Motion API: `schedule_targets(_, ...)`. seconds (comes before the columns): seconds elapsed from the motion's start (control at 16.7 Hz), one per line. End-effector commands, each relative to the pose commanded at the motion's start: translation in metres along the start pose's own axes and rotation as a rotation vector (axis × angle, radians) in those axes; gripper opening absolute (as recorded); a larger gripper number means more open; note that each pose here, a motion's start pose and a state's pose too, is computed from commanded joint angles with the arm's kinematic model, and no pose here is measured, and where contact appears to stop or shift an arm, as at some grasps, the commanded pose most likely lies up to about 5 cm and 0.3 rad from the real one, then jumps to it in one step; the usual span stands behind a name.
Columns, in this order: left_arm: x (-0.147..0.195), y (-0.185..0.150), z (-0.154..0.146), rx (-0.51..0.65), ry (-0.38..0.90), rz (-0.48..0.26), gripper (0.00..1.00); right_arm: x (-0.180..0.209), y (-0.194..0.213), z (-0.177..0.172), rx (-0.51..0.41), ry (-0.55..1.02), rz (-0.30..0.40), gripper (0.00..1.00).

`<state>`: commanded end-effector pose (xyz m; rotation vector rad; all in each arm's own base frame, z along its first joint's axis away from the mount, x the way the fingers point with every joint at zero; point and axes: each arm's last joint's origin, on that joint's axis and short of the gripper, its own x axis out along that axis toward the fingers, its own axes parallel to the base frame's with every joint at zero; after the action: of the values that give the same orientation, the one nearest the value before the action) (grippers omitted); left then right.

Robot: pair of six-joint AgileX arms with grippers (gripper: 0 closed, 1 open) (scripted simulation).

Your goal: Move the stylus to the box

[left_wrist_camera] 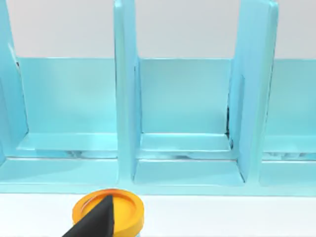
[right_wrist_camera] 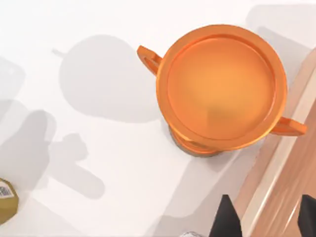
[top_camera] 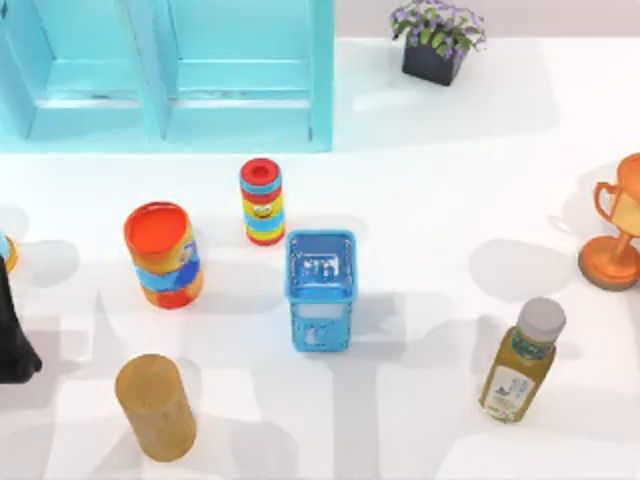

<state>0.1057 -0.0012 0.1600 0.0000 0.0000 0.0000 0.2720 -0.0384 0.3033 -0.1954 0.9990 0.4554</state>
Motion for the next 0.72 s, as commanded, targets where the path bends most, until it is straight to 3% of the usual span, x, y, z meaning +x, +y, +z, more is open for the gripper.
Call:
schedule_targets(0.42,0.0,0.0,0.0,0.0,0.0,0.0,1.0,-0.061,-0.038,-0.03,0.09,-0.006,-0.233,0.0)
schedule_targets(0.72,0.0,0.0,0.0,0.0,0.0,0.0,1.0,-0.067,-0.041,-0.033,0.098,-0.007,-0.257,0.0)
